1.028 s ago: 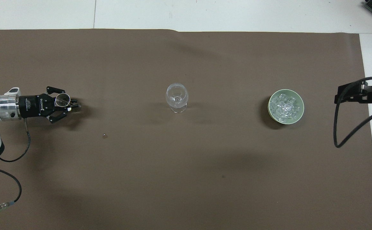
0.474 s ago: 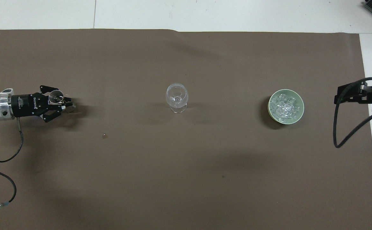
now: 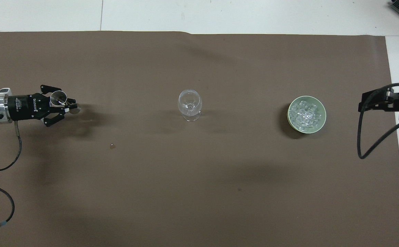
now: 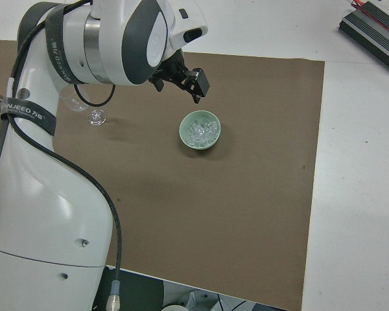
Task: Pour wine and add ice with both arms
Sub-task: 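Lift the jigger with the left gripper and carry it toward the glass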
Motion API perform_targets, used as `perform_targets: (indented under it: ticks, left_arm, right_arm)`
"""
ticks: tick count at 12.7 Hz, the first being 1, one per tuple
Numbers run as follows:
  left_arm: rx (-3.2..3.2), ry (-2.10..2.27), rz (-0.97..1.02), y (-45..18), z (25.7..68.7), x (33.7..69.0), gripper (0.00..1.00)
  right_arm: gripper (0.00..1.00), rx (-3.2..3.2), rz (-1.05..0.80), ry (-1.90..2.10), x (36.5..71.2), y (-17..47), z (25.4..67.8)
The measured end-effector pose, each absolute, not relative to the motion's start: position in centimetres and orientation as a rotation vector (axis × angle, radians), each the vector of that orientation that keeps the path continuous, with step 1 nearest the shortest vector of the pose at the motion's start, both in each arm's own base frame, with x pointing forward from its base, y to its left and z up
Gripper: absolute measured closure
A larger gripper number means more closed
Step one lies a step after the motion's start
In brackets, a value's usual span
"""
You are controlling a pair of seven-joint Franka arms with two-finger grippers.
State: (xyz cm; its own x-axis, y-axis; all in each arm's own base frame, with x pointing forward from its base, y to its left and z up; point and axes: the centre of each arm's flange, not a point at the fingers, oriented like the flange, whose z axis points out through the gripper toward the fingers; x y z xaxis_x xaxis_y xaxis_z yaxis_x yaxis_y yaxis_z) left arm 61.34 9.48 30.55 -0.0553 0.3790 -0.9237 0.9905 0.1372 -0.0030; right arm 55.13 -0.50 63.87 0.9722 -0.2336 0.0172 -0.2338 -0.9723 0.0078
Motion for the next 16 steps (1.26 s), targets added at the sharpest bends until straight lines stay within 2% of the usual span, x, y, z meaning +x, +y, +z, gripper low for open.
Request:
perform_targets:
  ticks: [9, 16]
  left_arm:
    - [1.314, 1.644, -0.997, 4.1, 37.3, 62.5, 0.82]
    - [1.404, 1.585, -0.925, -3.7, 43.3, 62.7, 0.82]
  right_arm:
    - [0.00, 3.109, 0.025, -0.375, 55.1, -0.8, 63.8]
    - [0.00, 3.108, 0.024, -0.382, 55.1, -1.1, 63.8]
